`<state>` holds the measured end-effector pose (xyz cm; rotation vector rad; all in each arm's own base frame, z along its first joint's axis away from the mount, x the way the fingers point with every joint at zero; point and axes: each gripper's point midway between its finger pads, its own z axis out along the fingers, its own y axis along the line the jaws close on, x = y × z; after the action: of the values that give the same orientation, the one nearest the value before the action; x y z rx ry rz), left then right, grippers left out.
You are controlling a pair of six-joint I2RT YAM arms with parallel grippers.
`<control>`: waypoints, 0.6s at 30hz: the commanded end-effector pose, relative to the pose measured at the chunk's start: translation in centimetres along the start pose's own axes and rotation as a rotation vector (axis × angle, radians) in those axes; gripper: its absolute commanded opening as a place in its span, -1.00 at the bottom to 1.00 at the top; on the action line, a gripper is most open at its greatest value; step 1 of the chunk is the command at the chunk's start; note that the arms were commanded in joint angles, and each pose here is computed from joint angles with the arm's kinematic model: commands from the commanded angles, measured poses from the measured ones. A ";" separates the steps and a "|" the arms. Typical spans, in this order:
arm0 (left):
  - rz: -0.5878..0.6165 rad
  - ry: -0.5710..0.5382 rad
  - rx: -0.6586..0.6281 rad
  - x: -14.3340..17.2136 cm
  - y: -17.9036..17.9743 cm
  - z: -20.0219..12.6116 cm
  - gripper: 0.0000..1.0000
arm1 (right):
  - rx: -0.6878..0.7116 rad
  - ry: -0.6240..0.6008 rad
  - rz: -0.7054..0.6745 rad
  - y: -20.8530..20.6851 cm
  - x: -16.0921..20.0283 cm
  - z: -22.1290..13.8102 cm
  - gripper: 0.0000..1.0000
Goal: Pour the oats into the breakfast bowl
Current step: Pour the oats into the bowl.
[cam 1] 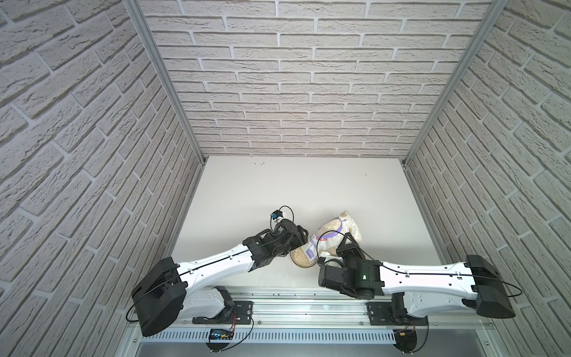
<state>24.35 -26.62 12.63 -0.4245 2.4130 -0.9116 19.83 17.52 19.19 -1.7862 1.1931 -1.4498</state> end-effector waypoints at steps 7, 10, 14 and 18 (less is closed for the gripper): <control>0.002 -0.019 0.012 -0.3 -0.3 -0.4 0.38 | 0.157 0.097 0.240 -4.8 3.0 -1.0 -0.93; -0.004 -0.025 0.015 -0.4 -0.2 -0.4 0.38 | 0.166 0.097 0.090 -3.2 1.8 -0.8 -0.93; -0.003 -0.023 0.009 -0.3 0.0 -0.5 0.38 | 0.163 0.070 0.227 -4.8 2.4 -1.4 -0.93; -0.002 -0.024 0.009 -0.4 -0.1 -0.5 0.38 | 0.164 0.099 0.155 -3.9 3.1 -1.1 -0.93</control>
<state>24.38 -26.57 12.84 -0.4297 2.4057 -0.9153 19.56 17.39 19.24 -1.7627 1.2069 -1.4397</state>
